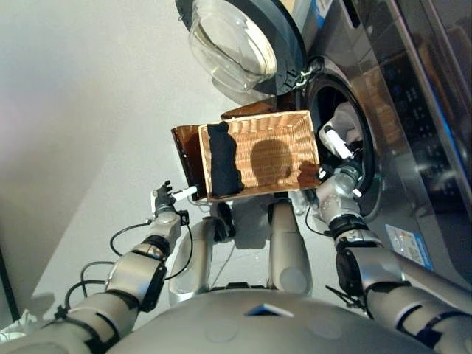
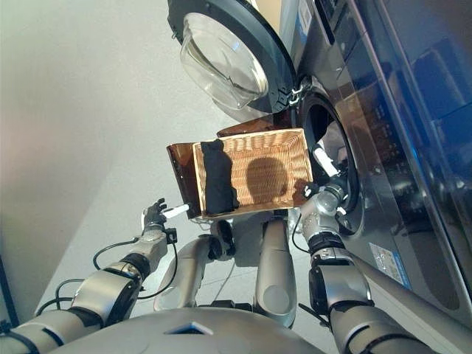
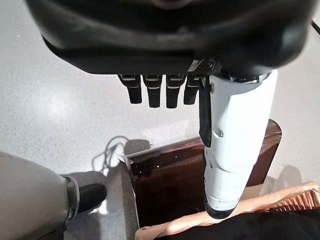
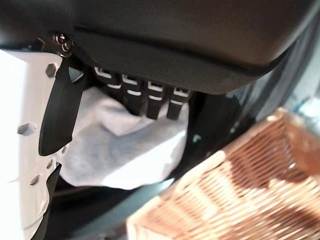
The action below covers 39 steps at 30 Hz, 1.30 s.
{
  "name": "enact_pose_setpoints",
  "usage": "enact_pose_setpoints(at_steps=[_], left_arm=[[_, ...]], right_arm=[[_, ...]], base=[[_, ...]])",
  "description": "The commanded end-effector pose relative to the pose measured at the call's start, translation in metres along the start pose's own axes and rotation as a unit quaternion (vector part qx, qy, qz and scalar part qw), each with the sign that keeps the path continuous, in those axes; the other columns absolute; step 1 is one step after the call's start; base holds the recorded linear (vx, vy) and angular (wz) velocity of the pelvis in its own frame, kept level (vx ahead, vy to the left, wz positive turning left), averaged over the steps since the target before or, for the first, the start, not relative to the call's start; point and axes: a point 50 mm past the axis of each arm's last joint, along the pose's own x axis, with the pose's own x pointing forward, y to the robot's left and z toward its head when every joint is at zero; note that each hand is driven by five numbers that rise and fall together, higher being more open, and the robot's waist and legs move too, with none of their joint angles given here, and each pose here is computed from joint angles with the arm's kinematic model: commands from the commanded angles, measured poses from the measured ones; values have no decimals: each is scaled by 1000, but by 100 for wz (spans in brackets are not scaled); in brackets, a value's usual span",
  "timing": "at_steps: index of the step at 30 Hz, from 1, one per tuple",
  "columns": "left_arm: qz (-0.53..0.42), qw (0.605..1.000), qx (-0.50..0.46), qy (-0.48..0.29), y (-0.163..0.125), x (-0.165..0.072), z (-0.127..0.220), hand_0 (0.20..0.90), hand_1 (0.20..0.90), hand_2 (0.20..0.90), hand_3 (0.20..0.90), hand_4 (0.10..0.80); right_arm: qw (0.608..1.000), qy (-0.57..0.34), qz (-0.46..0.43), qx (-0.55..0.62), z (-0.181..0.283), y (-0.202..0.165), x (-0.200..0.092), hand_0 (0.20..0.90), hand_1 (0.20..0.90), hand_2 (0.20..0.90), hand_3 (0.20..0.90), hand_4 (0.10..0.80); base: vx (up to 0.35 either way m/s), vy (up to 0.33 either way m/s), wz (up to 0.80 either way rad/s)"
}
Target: Pick up the clothes and place them into the washing machine
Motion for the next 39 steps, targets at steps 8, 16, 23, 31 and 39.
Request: enact_pose_setpoints(at_steps=[8, 16, 23, 31, 39], left_arm=[[8, 995, 77, 56, 100, -37, -114, 900, 900, 900, 900, 800], [26, 993, 86, 74, 104, -29, -110, 900, 900, 900, 900, 800], [34, 993, 82, 74, 106, -29, -110, 900, 900, 900, 900, 800], [20, 992, 98, 80, 111, -35, -119, 900, 900, 900, 900, 800], [17, 991, 103, 81, 107, -33, -116, 900, 900, 900, 900, 800]], right_arm=[[989, -125, 21, -72, 27, -34, 5, 900, 900, 900, 900, 800], [989, -108, 41, -92, 18, -31, 6, 900, 900, 900, 900, 800], [972, -130, 76, -181, 19, -22, 4, 900, 900, 900, 900, 800], [933, -172, 134, -287, 22, -10, 0, 900, 900, 900, 900, 800], [930, -154, 183, -281, 5, 20, -14, 900, 900, 900, 900, 800]], base=[[29, -44, 22], [-4, 1, 2], [-6, -3, 1], [30, -10, 3], [15, 1, 8]])
